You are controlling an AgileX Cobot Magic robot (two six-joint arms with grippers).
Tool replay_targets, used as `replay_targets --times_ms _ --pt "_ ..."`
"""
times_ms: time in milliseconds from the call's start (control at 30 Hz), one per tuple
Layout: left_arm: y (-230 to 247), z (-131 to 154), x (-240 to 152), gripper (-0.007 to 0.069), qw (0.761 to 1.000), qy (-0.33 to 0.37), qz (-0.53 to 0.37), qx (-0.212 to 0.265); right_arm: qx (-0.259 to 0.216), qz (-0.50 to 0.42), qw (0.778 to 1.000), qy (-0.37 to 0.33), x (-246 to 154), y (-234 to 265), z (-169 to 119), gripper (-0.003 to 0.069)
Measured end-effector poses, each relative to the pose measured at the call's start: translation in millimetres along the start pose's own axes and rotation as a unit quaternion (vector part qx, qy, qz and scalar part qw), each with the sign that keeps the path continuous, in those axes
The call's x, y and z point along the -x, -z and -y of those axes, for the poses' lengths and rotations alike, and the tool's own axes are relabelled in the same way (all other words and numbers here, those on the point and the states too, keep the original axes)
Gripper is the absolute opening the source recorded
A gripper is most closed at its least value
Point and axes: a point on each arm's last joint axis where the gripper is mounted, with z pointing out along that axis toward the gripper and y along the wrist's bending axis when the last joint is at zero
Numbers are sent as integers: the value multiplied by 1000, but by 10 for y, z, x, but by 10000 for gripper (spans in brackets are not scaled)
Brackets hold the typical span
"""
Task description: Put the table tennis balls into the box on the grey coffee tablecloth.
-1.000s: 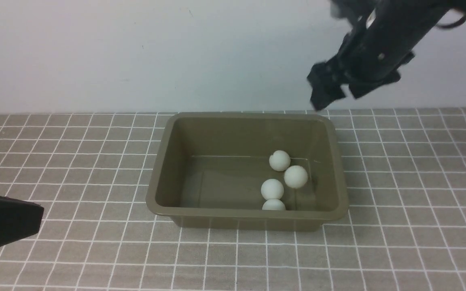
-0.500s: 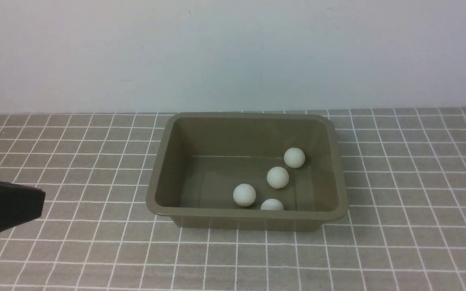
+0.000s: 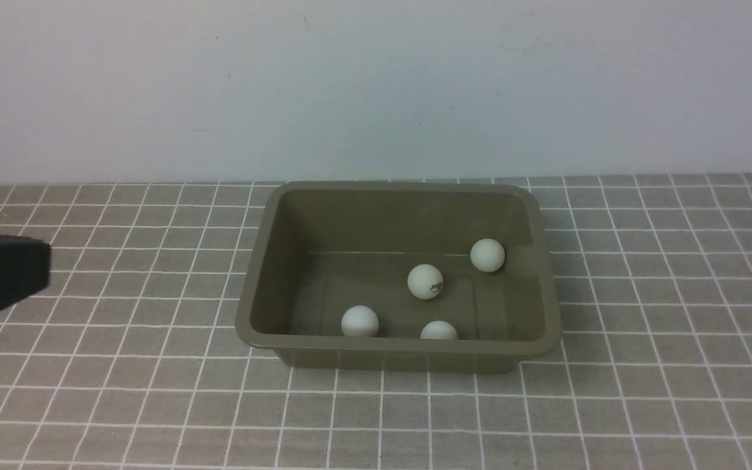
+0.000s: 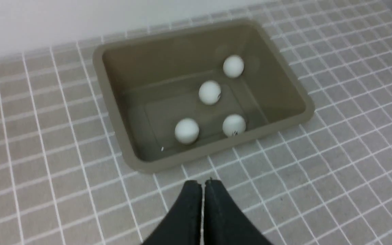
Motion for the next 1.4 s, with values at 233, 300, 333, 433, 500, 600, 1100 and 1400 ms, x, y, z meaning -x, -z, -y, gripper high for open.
replay_targets --times_ms 233,300,333,433,500,600,1100,1400 --pt "399 81 -384 -5 990 -16 139 7 0 1 1000 -2 1 2 0 -13" --pt "458 88 -493 -5 986 -17 167 8 0 1 1000 -2 1 2 0 -13" --pt "460 86 -523 -5 985 -17 170 8 0 1 1000 -2 1 3 0 -13" --pt "504 98 -620 -5 984 -19 179 7 0 1 1000 -2 1 3 0 -13" --pt "511 100 -634 -5 983 -20 181 7 0 1 1000 -2 1 3 0 -13" --pt "516 101 -651 -5 983 -20 181 6 0 1 1000 -2 1 3 0 -13" --pt "193 -173 -981 -5 972 -47 197 115 0 1 1000 -2 1 3 0 -13" --pt "-414 -565 -1951 -5 966 -14 108 232 0 1 1000 -2 1 3 0 -13"
